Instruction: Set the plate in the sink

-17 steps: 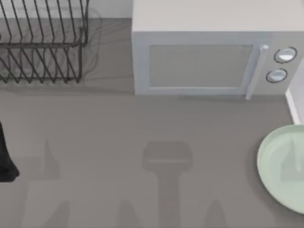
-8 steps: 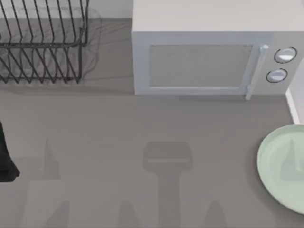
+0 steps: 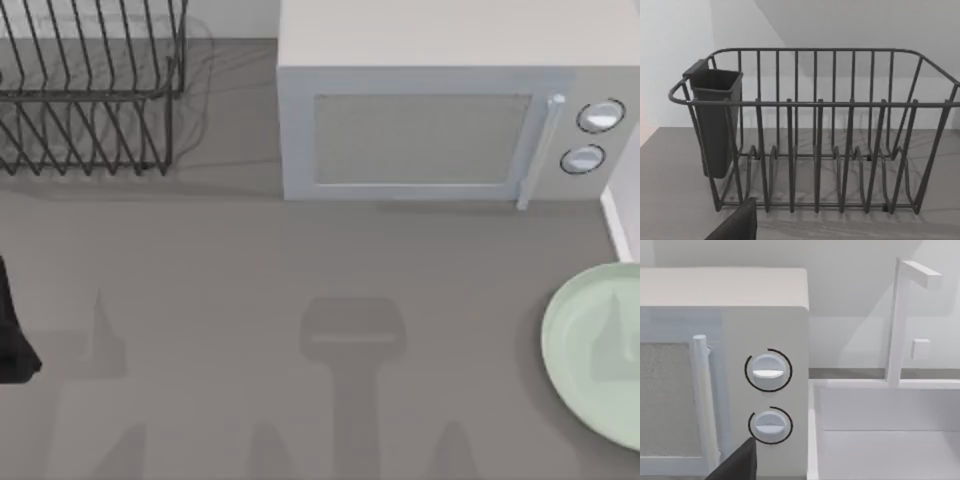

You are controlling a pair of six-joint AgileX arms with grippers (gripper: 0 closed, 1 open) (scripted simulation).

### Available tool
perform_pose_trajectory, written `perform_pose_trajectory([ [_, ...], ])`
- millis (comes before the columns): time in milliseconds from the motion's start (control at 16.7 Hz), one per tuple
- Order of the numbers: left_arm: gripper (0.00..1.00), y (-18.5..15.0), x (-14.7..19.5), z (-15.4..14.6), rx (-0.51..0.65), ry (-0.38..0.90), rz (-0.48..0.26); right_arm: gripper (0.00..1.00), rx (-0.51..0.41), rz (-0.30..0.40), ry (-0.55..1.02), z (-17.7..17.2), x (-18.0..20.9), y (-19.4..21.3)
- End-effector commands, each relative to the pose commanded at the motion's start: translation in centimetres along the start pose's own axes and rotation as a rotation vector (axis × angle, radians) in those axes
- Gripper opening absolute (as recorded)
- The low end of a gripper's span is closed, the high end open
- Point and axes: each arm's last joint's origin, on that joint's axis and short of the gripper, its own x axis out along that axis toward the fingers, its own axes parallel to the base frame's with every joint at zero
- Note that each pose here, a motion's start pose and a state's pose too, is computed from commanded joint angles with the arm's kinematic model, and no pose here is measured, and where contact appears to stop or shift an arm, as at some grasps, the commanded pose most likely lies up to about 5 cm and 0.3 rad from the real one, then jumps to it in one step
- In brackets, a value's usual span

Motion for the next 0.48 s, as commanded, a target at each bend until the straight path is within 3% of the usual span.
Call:
perform_pose_trajectory([
  [480, 1.0, 0.0, 0.0, 0.0, 0.0, 0.0, 0.0, 1.0, 0.01, 0.009, 0.029, 0.48, 0.03, 0.1],
])
